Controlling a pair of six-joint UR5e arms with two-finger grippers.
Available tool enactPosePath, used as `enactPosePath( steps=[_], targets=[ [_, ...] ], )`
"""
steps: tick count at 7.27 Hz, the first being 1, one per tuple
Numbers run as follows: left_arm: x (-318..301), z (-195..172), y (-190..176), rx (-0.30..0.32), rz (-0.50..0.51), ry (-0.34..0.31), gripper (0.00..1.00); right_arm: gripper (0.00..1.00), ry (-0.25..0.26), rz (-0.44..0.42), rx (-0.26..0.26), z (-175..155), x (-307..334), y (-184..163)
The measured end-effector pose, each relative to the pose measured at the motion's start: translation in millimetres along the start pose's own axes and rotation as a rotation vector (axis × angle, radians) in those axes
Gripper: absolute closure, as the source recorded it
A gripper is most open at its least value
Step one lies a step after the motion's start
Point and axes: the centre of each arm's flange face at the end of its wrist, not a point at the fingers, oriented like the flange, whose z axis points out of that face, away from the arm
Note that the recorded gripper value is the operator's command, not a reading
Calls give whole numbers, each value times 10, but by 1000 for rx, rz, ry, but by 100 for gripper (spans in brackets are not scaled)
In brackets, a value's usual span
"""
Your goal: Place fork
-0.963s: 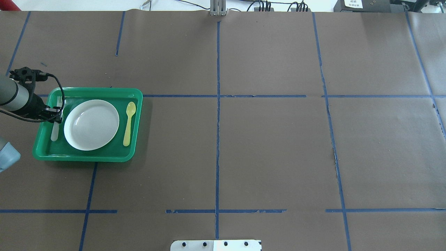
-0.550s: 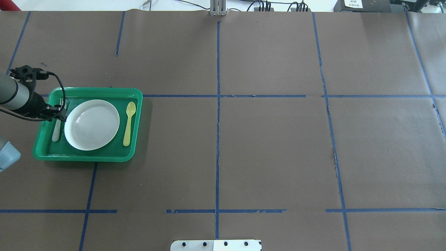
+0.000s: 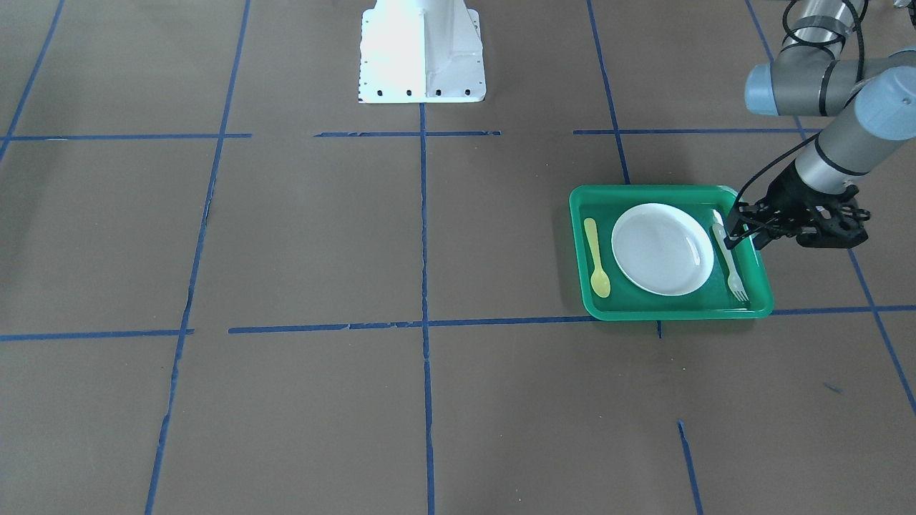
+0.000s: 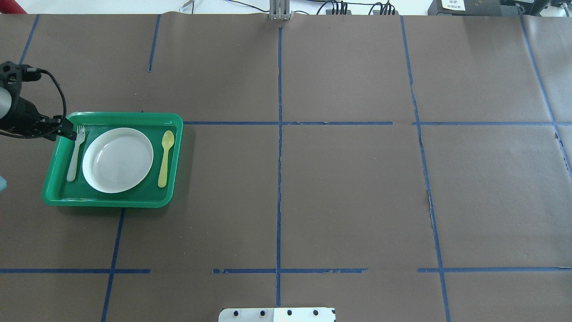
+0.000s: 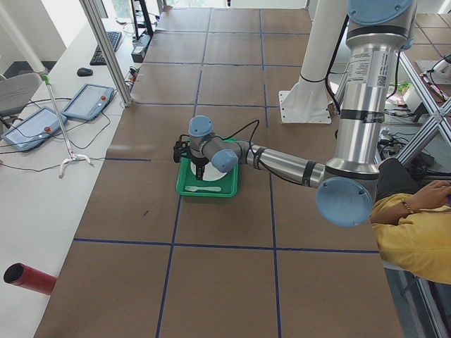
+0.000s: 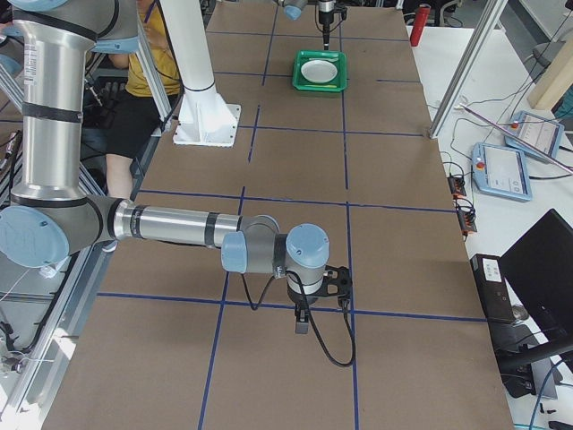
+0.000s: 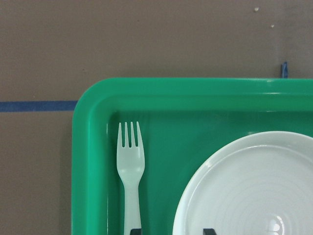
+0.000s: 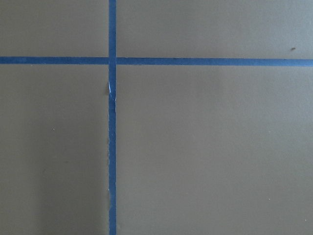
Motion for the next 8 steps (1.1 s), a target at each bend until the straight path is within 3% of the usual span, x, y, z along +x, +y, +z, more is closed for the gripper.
enactPosePath(
  steps=[2,5,7,8],
  targets=[
    [-548,-288,20,36,57,-32,1,0,0,0,0,0,0,0],
    [-1724,-799,117,61,199,-138,1,0,0,0,0,1,1,1],
    [-2475,-1350,29,15,232,-196,0,0,0,0,0,0,0,0],
    [-2685,-1485,51,-4,214,-158,0,0,0,0,-1,1,1,1]
  ],
)
